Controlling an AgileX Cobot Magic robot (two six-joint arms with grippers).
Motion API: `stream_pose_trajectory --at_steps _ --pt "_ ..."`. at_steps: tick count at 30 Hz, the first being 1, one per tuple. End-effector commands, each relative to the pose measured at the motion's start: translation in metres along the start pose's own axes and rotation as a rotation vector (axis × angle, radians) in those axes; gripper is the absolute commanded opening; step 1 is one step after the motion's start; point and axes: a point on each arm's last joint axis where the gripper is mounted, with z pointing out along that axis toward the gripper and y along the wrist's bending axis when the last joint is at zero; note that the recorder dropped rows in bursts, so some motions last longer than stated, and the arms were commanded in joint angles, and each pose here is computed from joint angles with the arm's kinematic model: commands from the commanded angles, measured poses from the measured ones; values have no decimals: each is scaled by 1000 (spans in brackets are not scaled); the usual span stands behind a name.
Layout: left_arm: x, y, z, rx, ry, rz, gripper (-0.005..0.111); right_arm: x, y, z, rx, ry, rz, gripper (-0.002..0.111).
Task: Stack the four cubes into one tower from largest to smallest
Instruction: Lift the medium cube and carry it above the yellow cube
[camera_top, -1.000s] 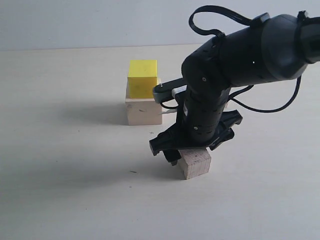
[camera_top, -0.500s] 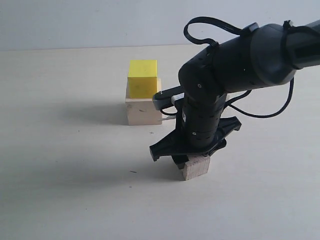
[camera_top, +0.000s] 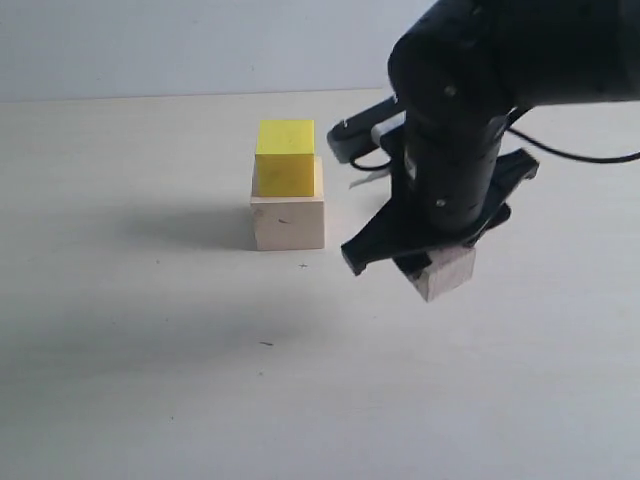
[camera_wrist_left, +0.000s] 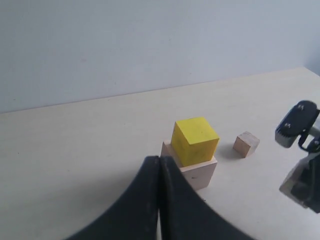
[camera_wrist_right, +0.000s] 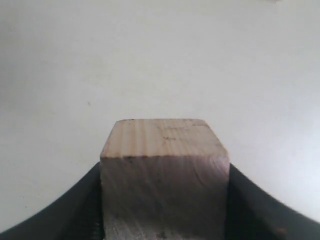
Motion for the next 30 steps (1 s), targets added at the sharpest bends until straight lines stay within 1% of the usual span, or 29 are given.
stream_pose_trajectory --at_steps 1,3,5,9,11,13,21,25,30 --pt "2 0 -1 -1 6 -6 0 -7 -37 -42 29 -133 80 0" --pt "2 0 -1 -1 6 -7 0 -11 -53 -58 11 -176 145 0" --pt "2 0 -1 -1 6 -7 0 -16 -63 -71 -33 -200 215 0" --pt "2 1 -1 -2 8 -7 0 -31 -62 -96 -158 -267 231 0" --pt "3 1 -1 -9 25 -7 0 -40 -56 -107 -236 -292 256 0" --pt "6 2 -1 -20 54 -7 0 -49 -50 -115 -281 -308 262 0" --pt "16 7 -2 -68 159 5 0 -83 -16 -126 -316 -303 260 0" --pt "18 8 -2 -83 183 12 0 -99 0 -122 -310 -260 265 0" --pt "22 10 -3 -101 228 12 0 -126 11 -113 -326 -282 304 0"
